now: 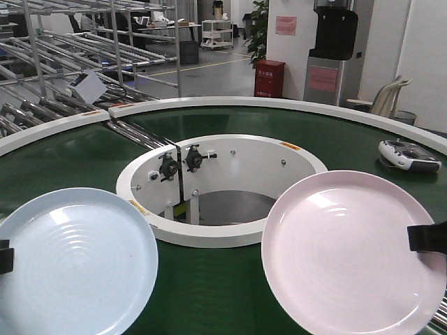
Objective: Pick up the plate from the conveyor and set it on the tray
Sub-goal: 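Close both grippers on the plate rims and lift the plates, then hold both plates raised while the base drives to the steel table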
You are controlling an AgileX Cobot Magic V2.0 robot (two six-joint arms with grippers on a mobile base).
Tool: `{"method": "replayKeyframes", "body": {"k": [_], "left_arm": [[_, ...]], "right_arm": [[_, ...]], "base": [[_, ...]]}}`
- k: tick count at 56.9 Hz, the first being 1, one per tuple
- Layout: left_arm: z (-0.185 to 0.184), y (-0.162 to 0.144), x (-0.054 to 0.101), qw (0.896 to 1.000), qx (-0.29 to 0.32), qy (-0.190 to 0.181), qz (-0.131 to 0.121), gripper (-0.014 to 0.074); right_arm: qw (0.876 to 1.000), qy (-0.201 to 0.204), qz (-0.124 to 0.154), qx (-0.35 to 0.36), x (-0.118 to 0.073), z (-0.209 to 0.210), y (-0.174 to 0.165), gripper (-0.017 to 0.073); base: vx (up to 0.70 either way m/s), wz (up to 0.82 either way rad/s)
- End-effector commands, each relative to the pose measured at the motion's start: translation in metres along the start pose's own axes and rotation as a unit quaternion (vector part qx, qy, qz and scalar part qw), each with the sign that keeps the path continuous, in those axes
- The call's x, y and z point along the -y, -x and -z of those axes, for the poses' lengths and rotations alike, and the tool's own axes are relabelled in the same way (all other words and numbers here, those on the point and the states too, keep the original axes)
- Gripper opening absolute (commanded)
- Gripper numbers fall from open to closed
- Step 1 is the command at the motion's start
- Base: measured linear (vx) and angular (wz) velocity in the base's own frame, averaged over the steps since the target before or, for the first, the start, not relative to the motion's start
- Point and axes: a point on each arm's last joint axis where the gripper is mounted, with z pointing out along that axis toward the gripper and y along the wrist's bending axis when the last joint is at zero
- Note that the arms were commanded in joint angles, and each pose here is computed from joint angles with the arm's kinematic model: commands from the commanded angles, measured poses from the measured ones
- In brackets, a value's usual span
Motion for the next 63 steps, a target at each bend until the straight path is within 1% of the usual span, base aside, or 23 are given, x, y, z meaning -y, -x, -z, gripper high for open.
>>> {"method": "replayKeyframes", "body": {"k": [1, 46, 63], "left_arm": [[0.0109, 0.0162, 0.0038, 0.998, 0.068, -0.013, 0.009, -0.0006], [0.0106, 0.0162, 0.0038, 0.998, 0.068, -0.013, 0.009, -0.0006], [0.0106, 0.0162, 0.0038, 0.998, 0.068, -0.013, 0.009, -0.0006]], "right_arm": [[0.998, 0.002, 0.002, 0.056, -0.0009, 0.0117, 0.0118, -0.0012], [0.998, 0.002, 0.002, 0.055, -0.0009, 0.0116, 0.0117, -0.0012], [0.998, 0.002, 0.002, 0.055, -0.0009, 0.0116, 0.0117, -0.0012]], "base": [[0.0, 0.0], [0.0, 0.0], [-0.06, -0.18]]}}
